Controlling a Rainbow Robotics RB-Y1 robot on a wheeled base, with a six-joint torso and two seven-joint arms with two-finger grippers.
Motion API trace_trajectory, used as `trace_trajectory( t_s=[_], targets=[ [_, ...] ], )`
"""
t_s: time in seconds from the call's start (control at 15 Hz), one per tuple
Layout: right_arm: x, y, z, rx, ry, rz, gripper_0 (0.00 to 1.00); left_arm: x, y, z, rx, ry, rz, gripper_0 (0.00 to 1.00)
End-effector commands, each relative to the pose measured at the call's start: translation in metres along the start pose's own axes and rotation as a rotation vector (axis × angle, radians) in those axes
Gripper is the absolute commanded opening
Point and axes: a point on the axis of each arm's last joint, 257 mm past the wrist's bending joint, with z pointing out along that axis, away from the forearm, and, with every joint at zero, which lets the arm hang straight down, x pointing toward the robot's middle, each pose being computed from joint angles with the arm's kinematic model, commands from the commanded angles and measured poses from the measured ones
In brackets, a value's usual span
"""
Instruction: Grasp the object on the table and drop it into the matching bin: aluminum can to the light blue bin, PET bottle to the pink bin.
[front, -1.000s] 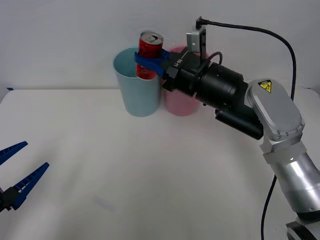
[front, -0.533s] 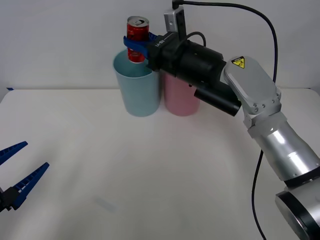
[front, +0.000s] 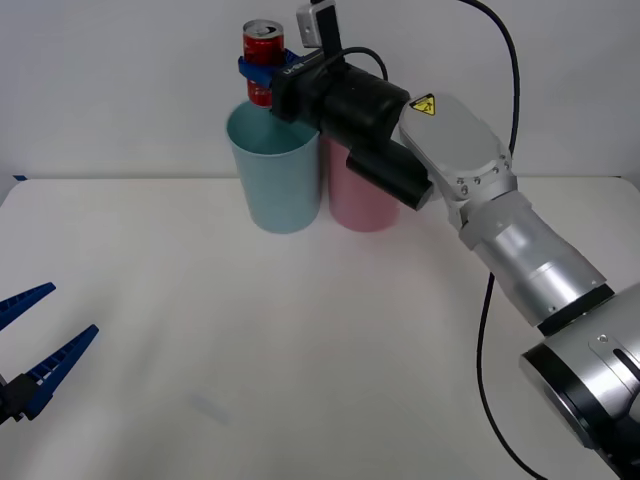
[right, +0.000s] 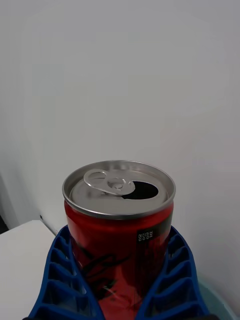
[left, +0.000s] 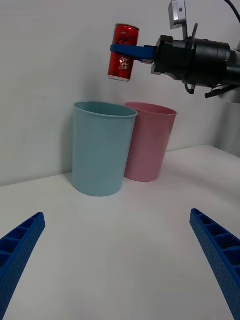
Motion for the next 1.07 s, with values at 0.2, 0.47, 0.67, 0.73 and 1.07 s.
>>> trace_trajectory(
  t_s=[0.2,0.47,0.67,0.73,1.07],
  targets=[
    [0.010,-0.009,0.015,0.065,0.022,-0.003,0.03,0.000,0.000,0.000,0.000,0.000,0.000,1.00],
    [0.011,-0.013,0.016,0.080,0.023,-0.019,0.22,0.000,0.000,0.000,0.000,0.000,0.000,1.00],
    [0.010,-0.014,0.016,0.083,0.022,-0.024,0.75,0.000,0.000,0.000,0.000,0.000,0.000,1.00],
    [0.011,-0.014,0.016,0.085,0.023,-0.025,1.00,0.000,0.000,0.000,0.000,0.000,0.000,1.00],
    [0.011,-0.013,0.016,0.082,0.024,-0.046,1.00,0.000,0.000,0.000,0.000,0.000,0.000,1.00]
  ],
)
